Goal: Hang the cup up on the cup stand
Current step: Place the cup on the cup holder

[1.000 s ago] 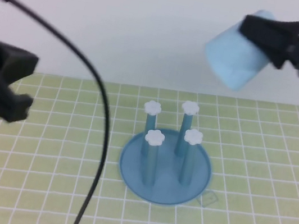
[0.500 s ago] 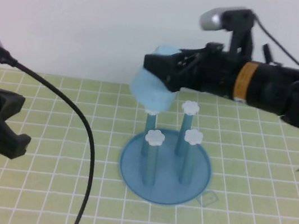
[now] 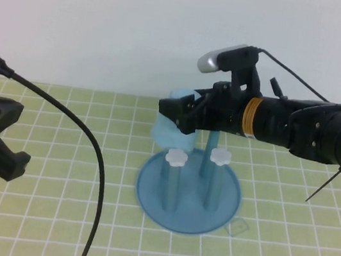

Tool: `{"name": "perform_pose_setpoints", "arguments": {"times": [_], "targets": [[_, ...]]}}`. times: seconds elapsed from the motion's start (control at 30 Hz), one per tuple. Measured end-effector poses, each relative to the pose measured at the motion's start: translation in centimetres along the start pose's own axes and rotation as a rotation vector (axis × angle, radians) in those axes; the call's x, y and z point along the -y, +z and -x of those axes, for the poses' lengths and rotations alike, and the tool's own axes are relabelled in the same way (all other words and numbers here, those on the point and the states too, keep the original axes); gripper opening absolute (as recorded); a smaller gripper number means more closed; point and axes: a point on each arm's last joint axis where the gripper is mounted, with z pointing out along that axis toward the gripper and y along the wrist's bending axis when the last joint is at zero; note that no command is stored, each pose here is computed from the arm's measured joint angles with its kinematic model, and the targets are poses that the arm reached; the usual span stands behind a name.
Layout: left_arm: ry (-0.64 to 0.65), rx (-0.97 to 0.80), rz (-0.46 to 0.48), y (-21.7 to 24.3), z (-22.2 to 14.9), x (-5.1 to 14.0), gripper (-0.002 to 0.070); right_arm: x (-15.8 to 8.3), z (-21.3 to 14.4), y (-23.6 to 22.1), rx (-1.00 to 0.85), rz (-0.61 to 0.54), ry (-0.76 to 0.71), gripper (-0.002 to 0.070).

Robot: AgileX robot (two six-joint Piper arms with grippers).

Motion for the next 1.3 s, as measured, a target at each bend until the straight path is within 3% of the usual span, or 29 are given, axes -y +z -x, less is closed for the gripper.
{"name": "perform_pose_setpoints", "arguments": {"times": [0.3,0.8,1.07,1.3], "targets": [[-0.018,0.013,-0.001,0.0,0.1,0.0,0.0000,0.0,-1.0,0.4,-0.062,0.021,-0.115,0.0545],[-0.064,0.055,0.010,0.3,0.5,-0.4,0.0000,-0.3,-0.9,0.4,-0.071,0.047,-0.129,0.0600],[-0.187,0.151,0.170,-3.4,0.2,-3.3,0.0000,-0.5,-0.5,0.0,-0.082,0.052,-0.132,0.0619],[-0.287,0.248,0.352,-8.1,-1.3,-4.7,0.0000,-2.6,5.1,-4.6,0.046,0.024,-0.158,0.0594]]}}
